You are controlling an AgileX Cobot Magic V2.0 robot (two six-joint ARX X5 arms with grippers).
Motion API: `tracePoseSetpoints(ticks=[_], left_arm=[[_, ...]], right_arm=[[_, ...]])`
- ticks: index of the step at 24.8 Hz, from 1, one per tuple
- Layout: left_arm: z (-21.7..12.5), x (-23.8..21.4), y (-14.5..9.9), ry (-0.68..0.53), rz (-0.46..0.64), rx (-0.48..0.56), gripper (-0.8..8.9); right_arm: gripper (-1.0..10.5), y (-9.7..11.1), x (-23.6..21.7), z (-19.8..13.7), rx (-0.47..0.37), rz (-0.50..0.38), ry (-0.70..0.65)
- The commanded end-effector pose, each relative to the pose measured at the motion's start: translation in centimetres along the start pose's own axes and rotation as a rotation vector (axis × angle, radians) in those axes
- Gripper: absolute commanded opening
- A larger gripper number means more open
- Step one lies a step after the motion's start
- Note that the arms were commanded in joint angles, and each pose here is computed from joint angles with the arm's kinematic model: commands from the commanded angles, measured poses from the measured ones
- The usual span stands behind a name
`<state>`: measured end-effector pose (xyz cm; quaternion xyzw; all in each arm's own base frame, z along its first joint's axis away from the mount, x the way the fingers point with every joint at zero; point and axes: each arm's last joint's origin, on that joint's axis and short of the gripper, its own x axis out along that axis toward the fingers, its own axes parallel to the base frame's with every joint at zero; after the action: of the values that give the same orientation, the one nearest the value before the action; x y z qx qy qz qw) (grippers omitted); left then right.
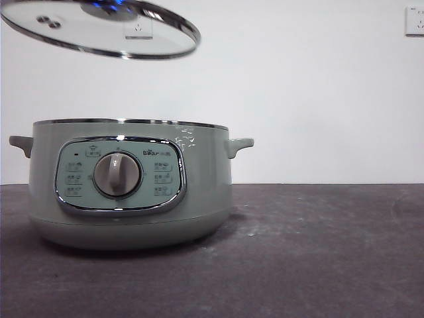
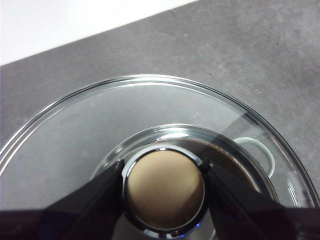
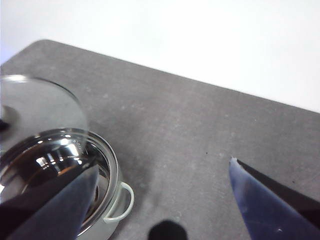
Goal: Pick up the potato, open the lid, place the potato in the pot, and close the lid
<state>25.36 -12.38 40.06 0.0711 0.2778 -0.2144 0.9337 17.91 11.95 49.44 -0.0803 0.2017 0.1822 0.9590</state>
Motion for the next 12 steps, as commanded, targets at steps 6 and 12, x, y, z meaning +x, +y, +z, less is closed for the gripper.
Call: tracePoseSetpoints(ticks=[6, 12], left_arm=[[-1.7, 3.2, -0.9, -0.062, -0.019, -0.047, -0.09], [-4.1, 5.4, -1.0, -0.056, -0.009, -0.070, -0.09]], right_arm=[[4.4, -0.1, -0.3, -0.1, 0.011, -0.003, 0.004], [4.4, -0.1, -0.3, -0.2, 0.009, -0.004, 0.012]])
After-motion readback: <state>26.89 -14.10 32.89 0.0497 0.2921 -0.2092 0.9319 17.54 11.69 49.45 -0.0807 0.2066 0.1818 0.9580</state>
